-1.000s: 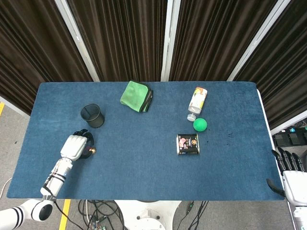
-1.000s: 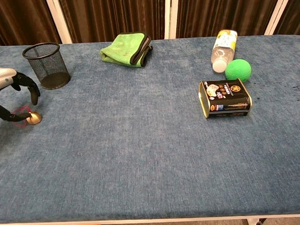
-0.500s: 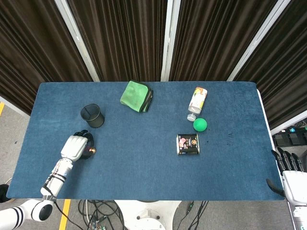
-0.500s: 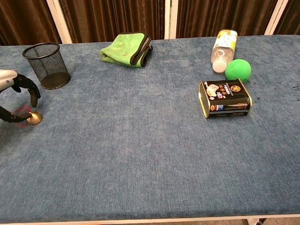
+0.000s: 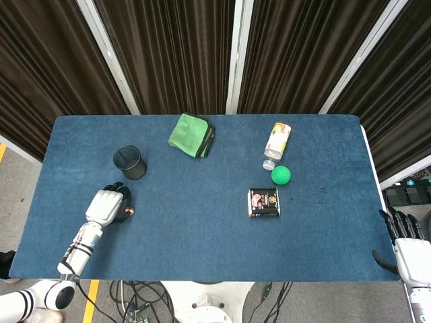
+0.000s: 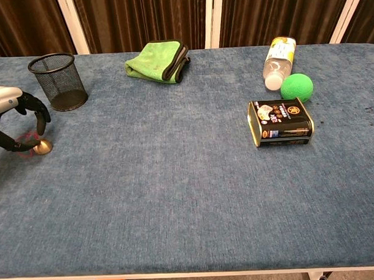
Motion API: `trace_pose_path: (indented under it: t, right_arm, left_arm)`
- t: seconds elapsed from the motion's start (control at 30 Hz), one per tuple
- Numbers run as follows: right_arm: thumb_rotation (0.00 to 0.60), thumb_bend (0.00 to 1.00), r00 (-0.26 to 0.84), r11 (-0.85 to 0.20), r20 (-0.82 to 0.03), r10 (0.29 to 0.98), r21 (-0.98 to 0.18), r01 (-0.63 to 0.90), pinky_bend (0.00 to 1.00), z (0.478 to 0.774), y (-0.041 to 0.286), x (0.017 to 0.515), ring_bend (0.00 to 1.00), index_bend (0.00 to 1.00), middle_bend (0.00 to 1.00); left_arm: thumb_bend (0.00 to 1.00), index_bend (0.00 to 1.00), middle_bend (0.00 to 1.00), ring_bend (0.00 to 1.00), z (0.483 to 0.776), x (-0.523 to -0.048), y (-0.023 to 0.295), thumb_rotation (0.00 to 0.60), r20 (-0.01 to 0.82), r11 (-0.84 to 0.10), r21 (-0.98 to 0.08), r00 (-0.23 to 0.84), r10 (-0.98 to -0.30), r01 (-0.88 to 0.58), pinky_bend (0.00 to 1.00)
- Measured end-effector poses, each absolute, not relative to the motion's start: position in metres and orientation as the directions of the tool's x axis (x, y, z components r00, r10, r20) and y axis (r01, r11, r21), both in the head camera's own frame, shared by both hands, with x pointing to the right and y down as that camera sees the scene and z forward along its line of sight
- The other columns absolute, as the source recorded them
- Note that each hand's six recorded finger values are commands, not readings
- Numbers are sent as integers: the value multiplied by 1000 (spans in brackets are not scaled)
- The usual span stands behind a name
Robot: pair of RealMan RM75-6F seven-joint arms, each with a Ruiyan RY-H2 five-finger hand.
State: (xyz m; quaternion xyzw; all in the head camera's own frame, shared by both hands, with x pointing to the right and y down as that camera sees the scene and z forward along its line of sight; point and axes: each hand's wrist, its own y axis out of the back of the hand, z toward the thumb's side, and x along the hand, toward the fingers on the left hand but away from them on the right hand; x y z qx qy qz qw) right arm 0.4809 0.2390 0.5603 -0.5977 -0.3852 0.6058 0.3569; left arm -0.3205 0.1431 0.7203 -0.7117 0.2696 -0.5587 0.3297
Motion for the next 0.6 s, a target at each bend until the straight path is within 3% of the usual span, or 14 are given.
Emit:
trace_pose_path:
  t: [0.6]
  right_arm:
    - [600, 176, -35, -454, -455, 890, -890, 31, 0, 562, 240, 482, 0, 0, 0]
  left_arm:
    - [367, 561, 304, 148, 722, -321, 143, 600, 622, -640, -768, 220, -751, -11, 253]
